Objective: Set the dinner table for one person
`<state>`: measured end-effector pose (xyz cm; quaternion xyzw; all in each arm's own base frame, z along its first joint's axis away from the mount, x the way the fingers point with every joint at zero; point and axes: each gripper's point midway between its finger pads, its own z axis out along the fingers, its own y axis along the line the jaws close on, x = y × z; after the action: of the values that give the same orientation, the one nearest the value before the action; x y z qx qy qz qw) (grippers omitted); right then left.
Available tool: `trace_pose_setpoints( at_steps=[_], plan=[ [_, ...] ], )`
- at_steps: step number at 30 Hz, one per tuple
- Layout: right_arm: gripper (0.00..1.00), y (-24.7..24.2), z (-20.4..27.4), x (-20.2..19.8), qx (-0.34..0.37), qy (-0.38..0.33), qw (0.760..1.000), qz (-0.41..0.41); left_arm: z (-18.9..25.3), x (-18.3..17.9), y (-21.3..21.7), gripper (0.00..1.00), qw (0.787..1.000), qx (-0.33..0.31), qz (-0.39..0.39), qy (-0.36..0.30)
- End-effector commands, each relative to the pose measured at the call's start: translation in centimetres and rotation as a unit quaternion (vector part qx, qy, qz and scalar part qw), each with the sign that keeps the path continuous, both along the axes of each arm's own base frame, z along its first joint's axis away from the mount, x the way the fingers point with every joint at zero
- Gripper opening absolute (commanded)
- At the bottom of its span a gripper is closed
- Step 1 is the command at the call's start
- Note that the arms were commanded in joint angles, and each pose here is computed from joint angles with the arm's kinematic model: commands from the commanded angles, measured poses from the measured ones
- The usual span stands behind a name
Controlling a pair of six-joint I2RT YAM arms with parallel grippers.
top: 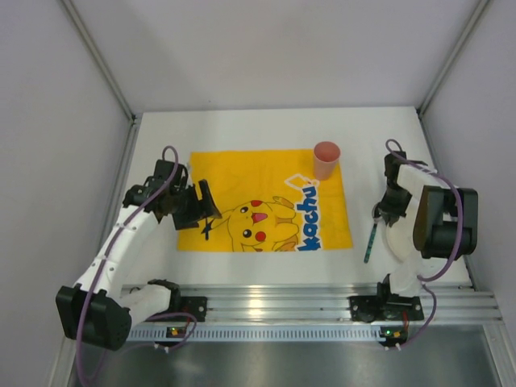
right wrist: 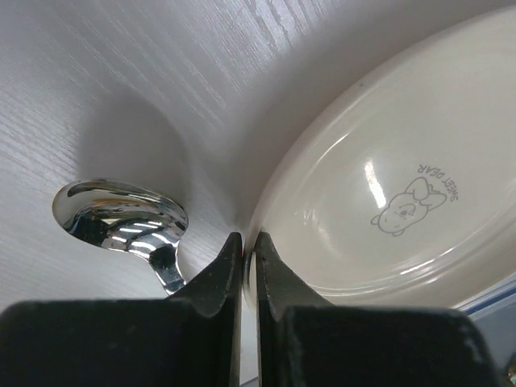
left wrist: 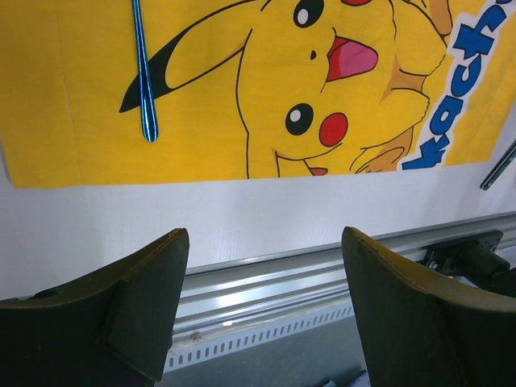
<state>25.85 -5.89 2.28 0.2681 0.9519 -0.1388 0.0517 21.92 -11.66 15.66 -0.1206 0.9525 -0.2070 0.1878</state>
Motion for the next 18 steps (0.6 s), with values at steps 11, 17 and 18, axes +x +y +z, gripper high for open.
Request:
trace_pose_setpoints(
  at_steps=[11,17,18],
  plan=[
    [0.0,-3.3,14.8,5.4,-0.086,-0.173,0.981,-0.025,3.8,0.9,0.3,0.82,0.996,-0.003,0.008,-0.086],
    [0.0,1.5,33.5,9.0,-0.125,-0.393,0.911,0.023,6.8,1.7,1.3,0.82,0.99,0.014,0.018,-0.142],
    [0.0,2.8,38.6,9.2,-0.131,-0.453,0.881,0.034,7.1,1.7,1.4,0.82,0.989,0.016,0.019,-0.145]
  ],
)
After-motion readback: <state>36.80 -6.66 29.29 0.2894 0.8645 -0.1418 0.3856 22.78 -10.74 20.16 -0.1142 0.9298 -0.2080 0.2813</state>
